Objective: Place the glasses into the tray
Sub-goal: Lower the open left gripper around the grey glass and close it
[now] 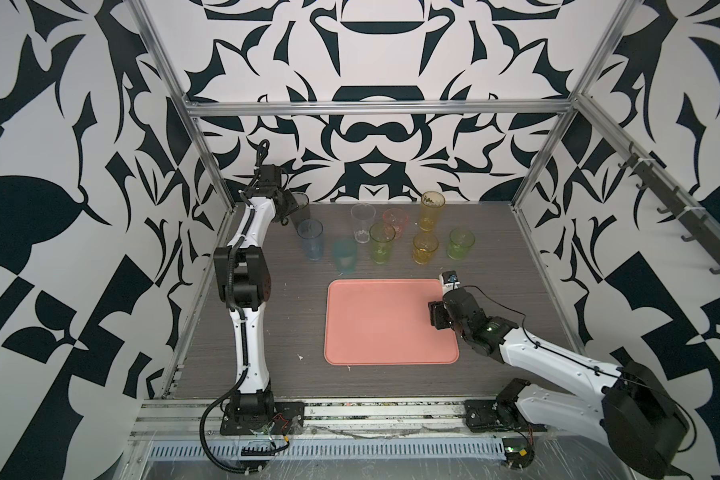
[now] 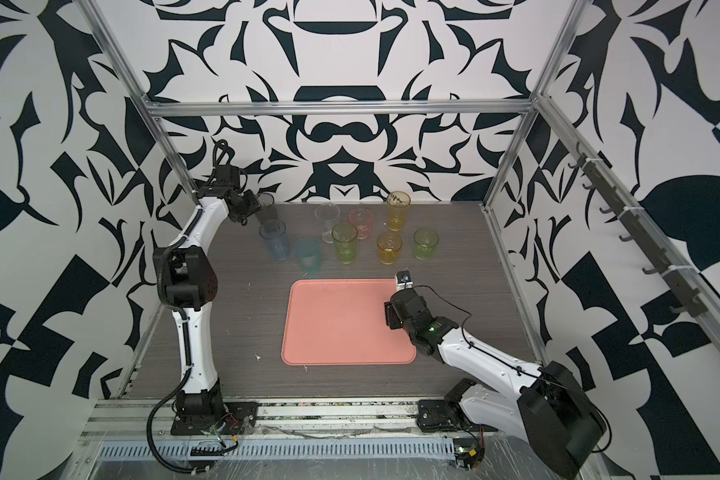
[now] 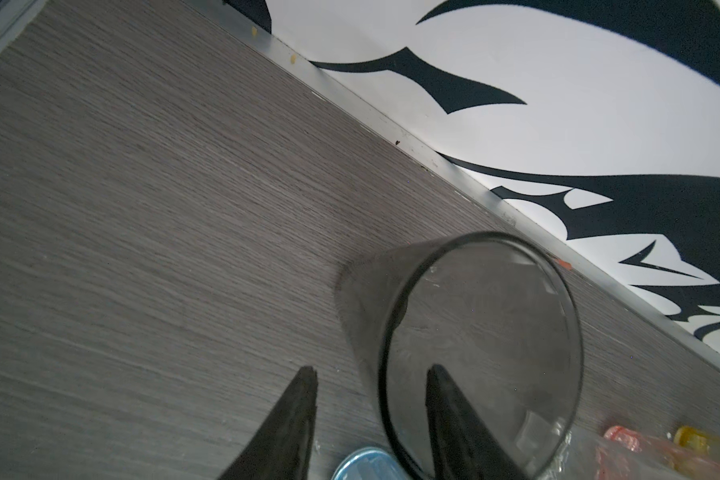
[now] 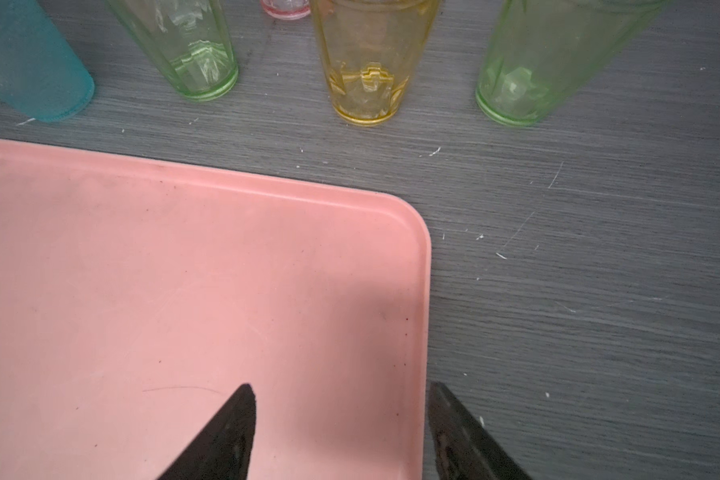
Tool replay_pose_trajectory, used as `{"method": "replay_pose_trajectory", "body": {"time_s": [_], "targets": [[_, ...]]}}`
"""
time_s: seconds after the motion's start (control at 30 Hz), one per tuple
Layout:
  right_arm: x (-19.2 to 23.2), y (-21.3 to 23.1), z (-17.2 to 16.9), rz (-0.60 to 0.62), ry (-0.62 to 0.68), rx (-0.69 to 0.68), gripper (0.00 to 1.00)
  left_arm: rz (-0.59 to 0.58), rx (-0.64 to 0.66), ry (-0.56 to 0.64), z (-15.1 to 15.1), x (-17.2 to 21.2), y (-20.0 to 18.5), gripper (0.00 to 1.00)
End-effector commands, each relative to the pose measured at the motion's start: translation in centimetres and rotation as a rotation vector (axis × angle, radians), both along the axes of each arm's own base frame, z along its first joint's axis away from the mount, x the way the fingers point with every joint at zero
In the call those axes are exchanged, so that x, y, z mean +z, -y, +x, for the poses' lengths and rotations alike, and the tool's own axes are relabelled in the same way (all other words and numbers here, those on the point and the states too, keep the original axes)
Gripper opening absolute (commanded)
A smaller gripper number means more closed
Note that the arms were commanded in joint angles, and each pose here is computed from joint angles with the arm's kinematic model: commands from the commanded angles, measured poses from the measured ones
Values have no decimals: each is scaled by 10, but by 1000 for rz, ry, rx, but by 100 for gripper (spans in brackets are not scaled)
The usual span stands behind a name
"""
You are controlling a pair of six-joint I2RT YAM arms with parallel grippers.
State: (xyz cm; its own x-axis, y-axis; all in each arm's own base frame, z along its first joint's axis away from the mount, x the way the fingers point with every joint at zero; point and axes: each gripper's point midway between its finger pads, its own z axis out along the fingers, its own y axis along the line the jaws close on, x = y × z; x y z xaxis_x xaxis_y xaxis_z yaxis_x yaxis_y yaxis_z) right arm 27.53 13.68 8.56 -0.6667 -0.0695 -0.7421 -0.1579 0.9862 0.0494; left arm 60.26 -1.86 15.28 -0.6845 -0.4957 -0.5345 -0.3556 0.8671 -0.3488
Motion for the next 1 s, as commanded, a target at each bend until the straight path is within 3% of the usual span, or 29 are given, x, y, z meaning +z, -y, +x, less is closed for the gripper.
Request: {"method": "replay_pose_trajectory", "body": {"time_s": [0.0,0.97], "targets": [[11,-4,8,14,33,-2,68,16,4,-34,-2,-7,-6,43],[9,-5,9,4,21,-1,68,-2,-24,-52,-6,-13,-7,18]]}}
